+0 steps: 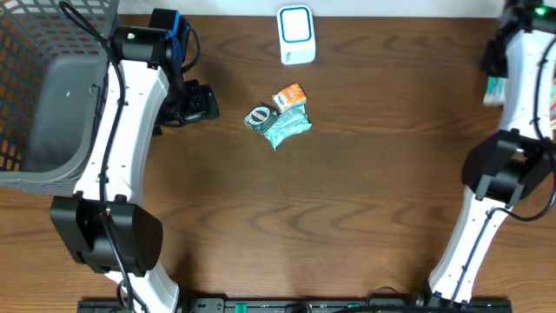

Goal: Scan the item barcode
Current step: 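Carry the wipes pack right and drop it beside the snack bag, then move the right gripper back over the item pile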

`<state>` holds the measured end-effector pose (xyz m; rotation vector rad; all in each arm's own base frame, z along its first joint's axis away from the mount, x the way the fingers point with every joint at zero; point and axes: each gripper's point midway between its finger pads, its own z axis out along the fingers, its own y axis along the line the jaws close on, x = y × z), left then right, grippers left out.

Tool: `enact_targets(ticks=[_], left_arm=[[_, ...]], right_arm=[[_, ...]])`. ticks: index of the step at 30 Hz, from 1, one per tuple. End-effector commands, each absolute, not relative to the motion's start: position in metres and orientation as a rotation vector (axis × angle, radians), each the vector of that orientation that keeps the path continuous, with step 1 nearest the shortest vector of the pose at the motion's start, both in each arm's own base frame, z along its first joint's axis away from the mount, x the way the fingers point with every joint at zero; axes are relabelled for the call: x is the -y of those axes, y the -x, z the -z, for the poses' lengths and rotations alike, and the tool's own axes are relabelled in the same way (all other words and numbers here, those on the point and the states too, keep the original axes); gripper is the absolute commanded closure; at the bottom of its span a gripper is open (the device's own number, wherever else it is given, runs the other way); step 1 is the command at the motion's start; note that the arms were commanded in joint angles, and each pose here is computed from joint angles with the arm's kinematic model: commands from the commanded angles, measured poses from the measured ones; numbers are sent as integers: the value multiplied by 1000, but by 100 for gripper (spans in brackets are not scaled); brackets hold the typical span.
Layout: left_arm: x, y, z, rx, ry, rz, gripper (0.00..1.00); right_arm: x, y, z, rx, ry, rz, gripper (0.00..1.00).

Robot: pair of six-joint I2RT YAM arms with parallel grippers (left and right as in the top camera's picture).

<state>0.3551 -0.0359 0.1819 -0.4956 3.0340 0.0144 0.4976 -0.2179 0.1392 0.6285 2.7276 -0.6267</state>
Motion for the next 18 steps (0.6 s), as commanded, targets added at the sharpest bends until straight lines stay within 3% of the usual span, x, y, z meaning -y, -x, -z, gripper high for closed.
enact_targets(ticks=[1,7,13,18], left_arm=[[36,-353,-187,-3021,504,-6,3],[36,-353,-187,-3022,504,-6,2],[36,-353,-187,-3021,504,-6,2],[36,-353,-187,-3022,504,-6,3]], right_arm=[[223,-492,-147,-2705,-726,467,30],[187,-501,-137,-2734,-711,-45,24],[90,-511,-149,-2733,-543,-675,36],[15,-494,-155,-2815,-378,-929,41]])
